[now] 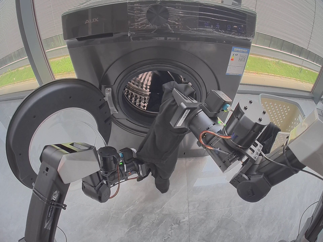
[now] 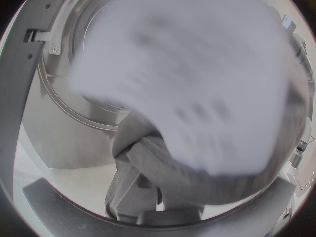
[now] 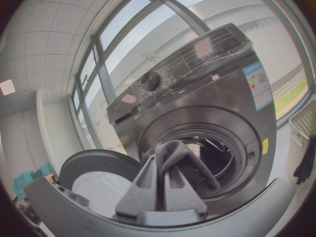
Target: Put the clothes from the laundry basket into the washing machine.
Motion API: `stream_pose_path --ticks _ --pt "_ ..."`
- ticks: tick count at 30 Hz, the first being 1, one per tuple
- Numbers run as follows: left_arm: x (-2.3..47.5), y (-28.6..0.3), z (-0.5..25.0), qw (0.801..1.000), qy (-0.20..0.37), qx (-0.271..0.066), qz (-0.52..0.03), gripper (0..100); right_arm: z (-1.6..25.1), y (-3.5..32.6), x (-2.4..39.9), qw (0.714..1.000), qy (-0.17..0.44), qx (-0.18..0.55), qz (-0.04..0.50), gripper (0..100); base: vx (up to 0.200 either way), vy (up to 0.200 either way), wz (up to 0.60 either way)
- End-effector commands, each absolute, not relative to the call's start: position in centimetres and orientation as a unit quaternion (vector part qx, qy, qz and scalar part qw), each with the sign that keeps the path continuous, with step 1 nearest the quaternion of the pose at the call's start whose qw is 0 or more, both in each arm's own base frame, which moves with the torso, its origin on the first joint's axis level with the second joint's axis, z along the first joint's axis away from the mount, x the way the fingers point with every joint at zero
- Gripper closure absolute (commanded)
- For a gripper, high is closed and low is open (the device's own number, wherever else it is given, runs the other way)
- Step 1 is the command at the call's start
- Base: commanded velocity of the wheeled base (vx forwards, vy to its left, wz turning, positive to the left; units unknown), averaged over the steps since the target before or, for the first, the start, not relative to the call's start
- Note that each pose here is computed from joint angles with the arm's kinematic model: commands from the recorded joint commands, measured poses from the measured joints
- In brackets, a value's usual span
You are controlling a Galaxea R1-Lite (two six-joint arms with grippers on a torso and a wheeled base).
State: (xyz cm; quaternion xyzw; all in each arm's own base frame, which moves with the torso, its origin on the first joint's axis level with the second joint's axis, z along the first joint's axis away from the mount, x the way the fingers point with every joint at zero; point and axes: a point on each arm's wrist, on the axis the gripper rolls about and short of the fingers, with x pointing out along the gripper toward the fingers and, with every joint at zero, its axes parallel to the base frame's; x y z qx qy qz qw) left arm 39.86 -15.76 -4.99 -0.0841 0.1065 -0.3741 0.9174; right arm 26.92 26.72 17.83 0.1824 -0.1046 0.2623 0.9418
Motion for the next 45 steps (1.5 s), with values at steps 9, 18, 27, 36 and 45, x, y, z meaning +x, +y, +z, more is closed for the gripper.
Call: stream_pose_path --ticks 9,18,27,36,45 --pt "32.1 -10.9 3.6 0.927 0.087 -0.012 -0.365 100 14.5 20.2 28.4 0.965 -0.063 0.144 0.208 100 0.0 0.0 0.0" --pt "28.2 -9.9 4.7 0.908 0.093 0.031 -0.408 100 11.3 17.9 26.9 0.969 -0.012 0.13 0.208 100 0.0 0.0 0.0" --pt "28.8 -10.1 5.2 0.909 0.076 0.034 -0.409 100 10.6 17.7 26.6 0.968 0.005 0.137 0.209 0 0.0 0.0 0.0" --pt "28.9 -11.0 5.9 0.906 0.059 0.038 -0.417 100 7.1 17.8 27.6 0.973 0.053 0.122 0.19 0 0.0 0.0 0.0" --pt "30.5 -13.0 7.6 0.932 0.013 0.036 -0.361 100 5.7 17.6 26.2 0.971 0.089 0.091 0.202 0 0.0 0.0 0.0"
